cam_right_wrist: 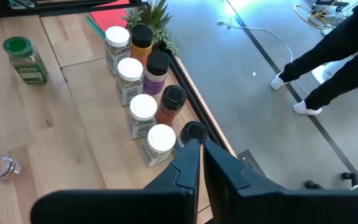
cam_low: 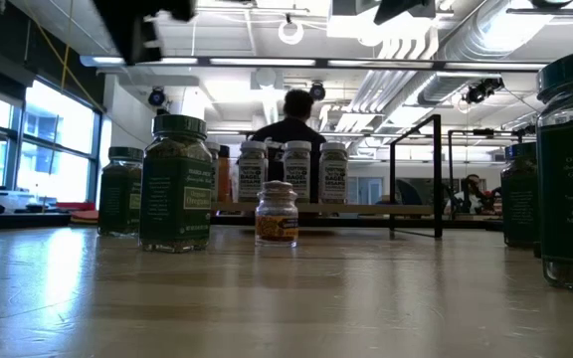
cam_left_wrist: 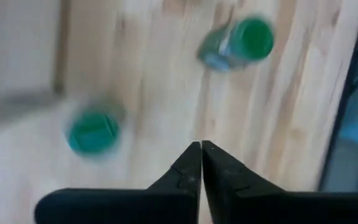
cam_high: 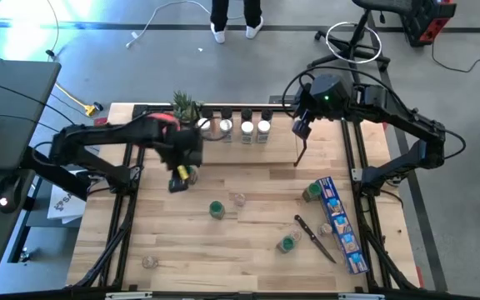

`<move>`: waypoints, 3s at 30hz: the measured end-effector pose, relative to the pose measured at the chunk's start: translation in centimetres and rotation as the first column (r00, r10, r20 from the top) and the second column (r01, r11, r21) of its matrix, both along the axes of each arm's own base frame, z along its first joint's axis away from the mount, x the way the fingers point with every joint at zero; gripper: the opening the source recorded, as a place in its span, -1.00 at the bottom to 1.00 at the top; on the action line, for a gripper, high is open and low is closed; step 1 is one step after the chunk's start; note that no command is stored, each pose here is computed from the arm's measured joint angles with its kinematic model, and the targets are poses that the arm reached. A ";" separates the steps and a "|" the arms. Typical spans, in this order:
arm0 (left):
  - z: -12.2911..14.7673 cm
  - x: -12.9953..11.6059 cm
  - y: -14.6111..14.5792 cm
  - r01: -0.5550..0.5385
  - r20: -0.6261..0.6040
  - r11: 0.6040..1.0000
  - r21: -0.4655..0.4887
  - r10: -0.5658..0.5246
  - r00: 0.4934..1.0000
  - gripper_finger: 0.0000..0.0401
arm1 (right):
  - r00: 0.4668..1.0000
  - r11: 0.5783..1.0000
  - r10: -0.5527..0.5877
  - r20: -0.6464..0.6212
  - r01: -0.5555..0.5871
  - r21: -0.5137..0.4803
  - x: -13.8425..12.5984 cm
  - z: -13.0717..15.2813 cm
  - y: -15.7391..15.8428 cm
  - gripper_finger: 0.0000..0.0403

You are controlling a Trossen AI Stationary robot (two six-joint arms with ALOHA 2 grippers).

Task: Shelf spices
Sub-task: Put the green seasoning bottle on the shelf aligned with the white seasoning bottle

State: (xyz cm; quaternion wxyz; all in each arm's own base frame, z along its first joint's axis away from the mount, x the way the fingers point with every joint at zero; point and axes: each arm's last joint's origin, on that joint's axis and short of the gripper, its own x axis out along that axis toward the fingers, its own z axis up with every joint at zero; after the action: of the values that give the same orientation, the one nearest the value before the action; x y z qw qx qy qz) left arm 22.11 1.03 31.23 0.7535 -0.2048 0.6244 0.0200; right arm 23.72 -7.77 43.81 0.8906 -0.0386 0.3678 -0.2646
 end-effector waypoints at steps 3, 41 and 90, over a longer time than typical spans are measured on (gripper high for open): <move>-1.6 -1.8 -0.4 -0.220 -0.074 0.971 -0.093 0.213 0.974 -0.68 | 1.000 1.000 -0.001 -0.001 0.001 0.000 0.0 0.0 -0.1 -0.93; -10.9 0.7 1.0 -0.858 0.031 0.492 0.151 0.865 0.502 0.42 | 0.999 1.000 -0.007 0.050 0.008 -0.012 0.2 0.4 -0.3 -0.93; 1.4 10.3 8.0 0.243 -0.011 0.887 0.393 -0.260 0.966 -0.05 | 0.999 0.999 0.019 0.030 -0.018 -0.038 0.2 0.4 -0.3 -0.93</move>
State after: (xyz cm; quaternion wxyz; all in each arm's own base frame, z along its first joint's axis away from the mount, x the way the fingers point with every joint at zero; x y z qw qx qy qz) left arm 32.42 9.02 32.63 0.7884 0.0320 0.6129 0.0421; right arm 23.95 -8.05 44.19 0.8976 -0.0548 0.3488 -0.2640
